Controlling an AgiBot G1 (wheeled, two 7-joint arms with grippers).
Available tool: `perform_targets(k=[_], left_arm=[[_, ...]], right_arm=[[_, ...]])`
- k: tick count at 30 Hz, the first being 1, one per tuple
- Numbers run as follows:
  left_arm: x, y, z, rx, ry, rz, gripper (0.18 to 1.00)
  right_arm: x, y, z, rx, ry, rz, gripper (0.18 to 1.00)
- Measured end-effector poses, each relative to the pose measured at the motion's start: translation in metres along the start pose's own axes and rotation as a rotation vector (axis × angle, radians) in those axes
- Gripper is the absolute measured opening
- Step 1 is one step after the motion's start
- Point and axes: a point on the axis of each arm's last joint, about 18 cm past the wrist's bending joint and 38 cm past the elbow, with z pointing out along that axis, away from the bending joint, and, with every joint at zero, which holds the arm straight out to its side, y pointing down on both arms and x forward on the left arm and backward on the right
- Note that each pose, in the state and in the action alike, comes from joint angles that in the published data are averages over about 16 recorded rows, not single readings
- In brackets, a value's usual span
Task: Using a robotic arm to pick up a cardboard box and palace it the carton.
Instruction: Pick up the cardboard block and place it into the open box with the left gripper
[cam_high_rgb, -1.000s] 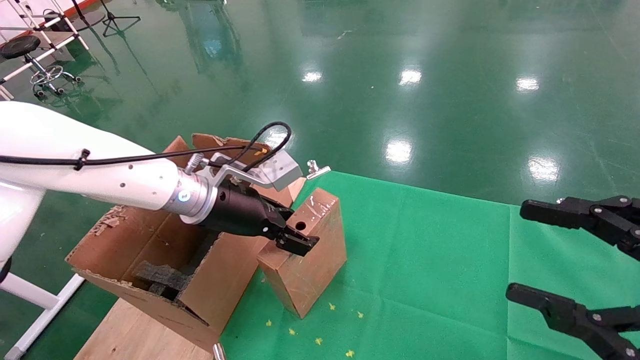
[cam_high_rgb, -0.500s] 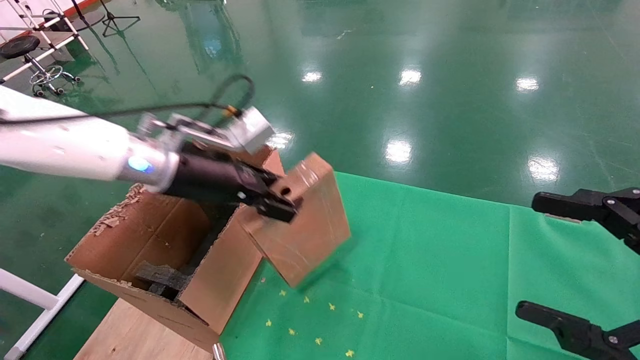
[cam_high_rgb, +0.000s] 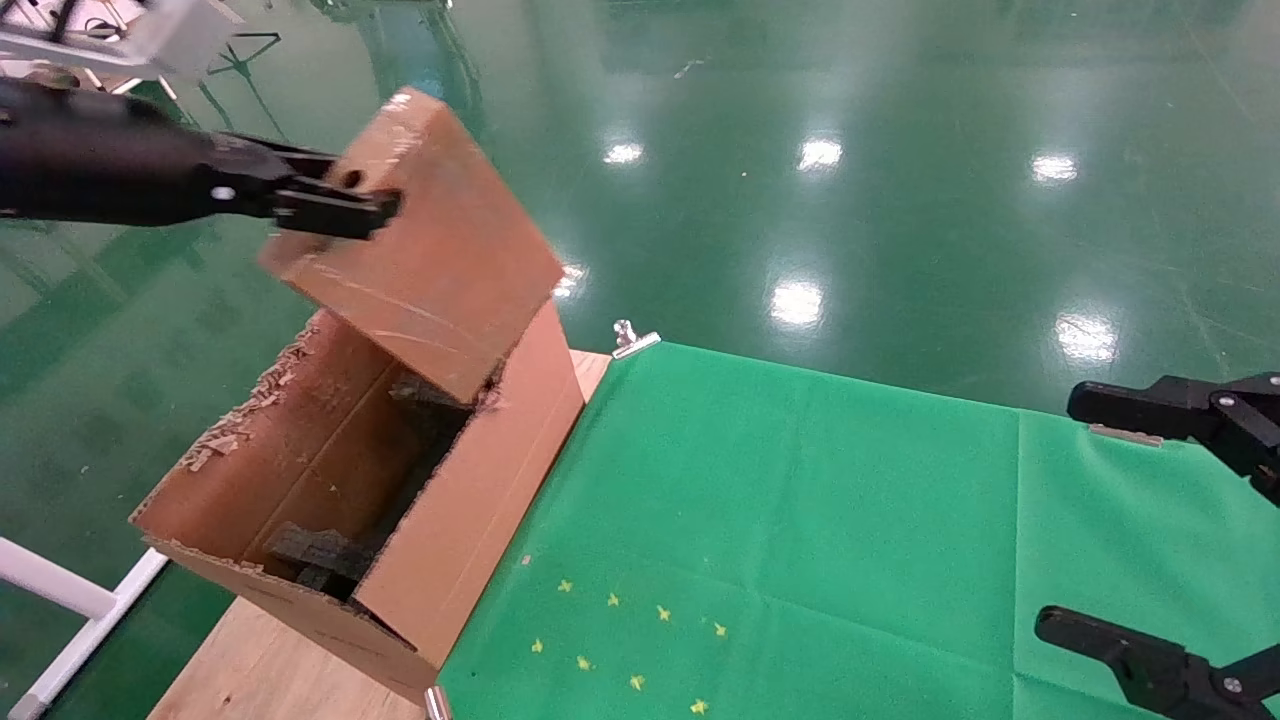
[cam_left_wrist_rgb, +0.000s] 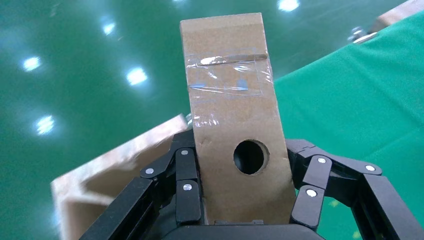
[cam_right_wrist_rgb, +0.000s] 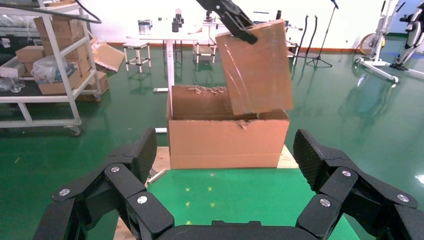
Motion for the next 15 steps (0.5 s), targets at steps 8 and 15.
perform_targets(k=[8, 15], left_arm=[[-0.044, 0.038, -0.003, -0.104, -0.112, -0.023, 0.38], [-0.067, 0.083, 0.023, -0.228, -0.19, -0.048, 0.379]], right_arm=[[0.0, 0.0, 0.0, 0.0, 0.0, 0.0, 1.001], [0.0, 0.0, 0.0, 0.0, 0.0, 0.0, 1.001]])
